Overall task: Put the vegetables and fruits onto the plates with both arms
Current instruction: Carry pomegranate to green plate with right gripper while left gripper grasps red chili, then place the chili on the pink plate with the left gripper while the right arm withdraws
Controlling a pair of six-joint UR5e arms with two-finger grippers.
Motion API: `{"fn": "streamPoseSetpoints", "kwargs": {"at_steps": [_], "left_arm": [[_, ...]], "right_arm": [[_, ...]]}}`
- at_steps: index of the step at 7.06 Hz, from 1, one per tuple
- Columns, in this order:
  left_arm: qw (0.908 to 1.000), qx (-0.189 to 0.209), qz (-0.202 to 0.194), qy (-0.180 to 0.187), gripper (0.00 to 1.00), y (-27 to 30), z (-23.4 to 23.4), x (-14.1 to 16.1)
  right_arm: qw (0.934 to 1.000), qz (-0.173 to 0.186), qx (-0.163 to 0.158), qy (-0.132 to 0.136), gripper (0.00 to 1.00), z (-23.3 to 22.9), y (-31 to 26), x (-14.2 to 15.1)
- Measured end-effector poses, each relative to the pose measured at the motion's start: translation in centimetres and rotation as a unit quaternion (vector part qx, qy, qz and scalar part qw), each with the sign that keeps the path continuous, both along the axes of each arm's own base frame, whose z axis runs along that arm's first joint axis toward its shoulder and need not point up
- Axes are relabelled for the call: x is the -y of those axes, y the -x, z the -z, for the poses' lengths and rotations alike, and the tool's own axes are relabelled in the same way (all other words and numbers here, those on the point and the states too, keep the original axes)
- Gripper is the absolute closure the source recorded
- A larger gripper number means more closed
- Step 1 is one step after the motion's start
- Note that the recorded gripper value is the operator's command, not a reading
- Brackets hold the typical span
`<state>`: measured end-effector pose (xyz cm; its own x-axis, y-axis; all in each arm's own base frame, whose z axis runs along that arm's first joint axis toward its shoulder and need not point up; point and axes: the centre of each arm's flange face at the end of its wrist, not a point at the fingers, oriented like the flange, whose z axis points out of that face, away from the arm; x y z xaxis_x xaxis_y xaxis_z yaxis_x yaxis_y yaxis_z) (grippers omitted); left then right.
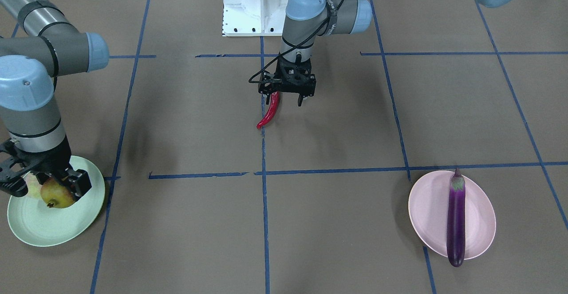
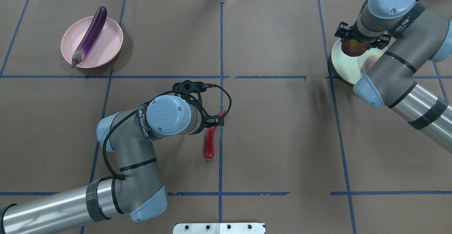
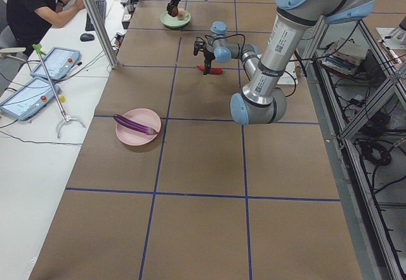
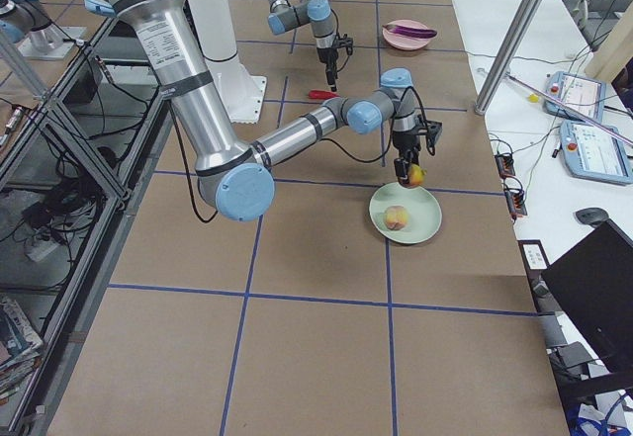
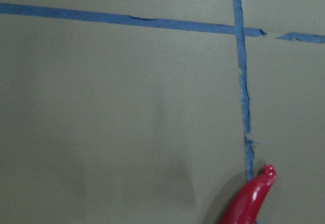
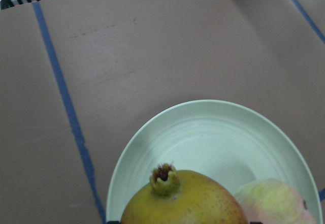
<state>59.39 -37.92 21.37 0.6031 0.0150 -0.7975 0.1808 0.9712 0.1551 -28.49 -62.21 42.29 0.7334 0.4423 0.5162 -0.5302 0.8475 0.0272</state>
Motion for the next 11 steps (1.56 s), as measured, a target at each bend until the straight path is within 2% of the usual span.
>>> {"fn": "streamPoseSetpoints", "kwargs": {"at_steps": [1, 2, 3, 4, 6, 8, 9, 10, 11], "left_arm": [[0.9999, 0.009, -0.011, 0.002, 0.00, -1.0, 0.2, -1.4], [0.9996, 0.018, -0.022, 0.005, 0.17, -1.9, 0.1, -2.8], [0.9992, 0.024, -0.031, 0.006, 0.60, -2.7, -0.1, -4.0], [0.9989, 0.026, -0.037, 0.008, 0.96, -3.2, -0.1, -4.6], [0.9988, 0.023, -0.042, 0.009, 1.00, -3.3, 0.3, -5.1], [0.9992, 0.018, -0.035, 0.009, 1.00, -2.9, 0.9, -4.3], [0.9998, 0.012, -0.014, 0.008, 1.00, -1.2, 1.4, -1.8], [0.9997, 0.009, 0.023, 0.009, 1.00, 2.3, 1.3, 2.6], [0.9977, 0.018, 0.063, 0.016, 1.00, 7.6, -0.8, 8.4]], "right_arm": [[0.9999, 0.005, -0.012, 0.004, 0.05, -1.9, -0.9, 1.1], [0.9999, 0.007, -0.015, 0.003, 0.00, -3.7, -1.2, 1.7], [0.9998, 0.009, -0.015, 0.001, 0.00, -5.1, -1.1, 2.0], [0.9998, 0.012, -0.014, -0.001, 0.00, -5.6, -0.9, 2.1], [0.9997, 0.021, 0.006, -0.006, 0.00, -4.4, -0.9, 1.5], [0.9989, 0.036, 0.031, 0.004, 0.00, -5.0, -2.3, -1.4], [0.9981, 0.043, 0.044, 0.005, 0.00, -5.2, -3.9, -4.3], [0.9964, 0.052, 0.067, 0.008, 0.00, -5.0, -6.1, -7.9], [0.9940, 0.058, 0.092, 0.010, 0.00, -4.2, -8.5, -10.7]]}}
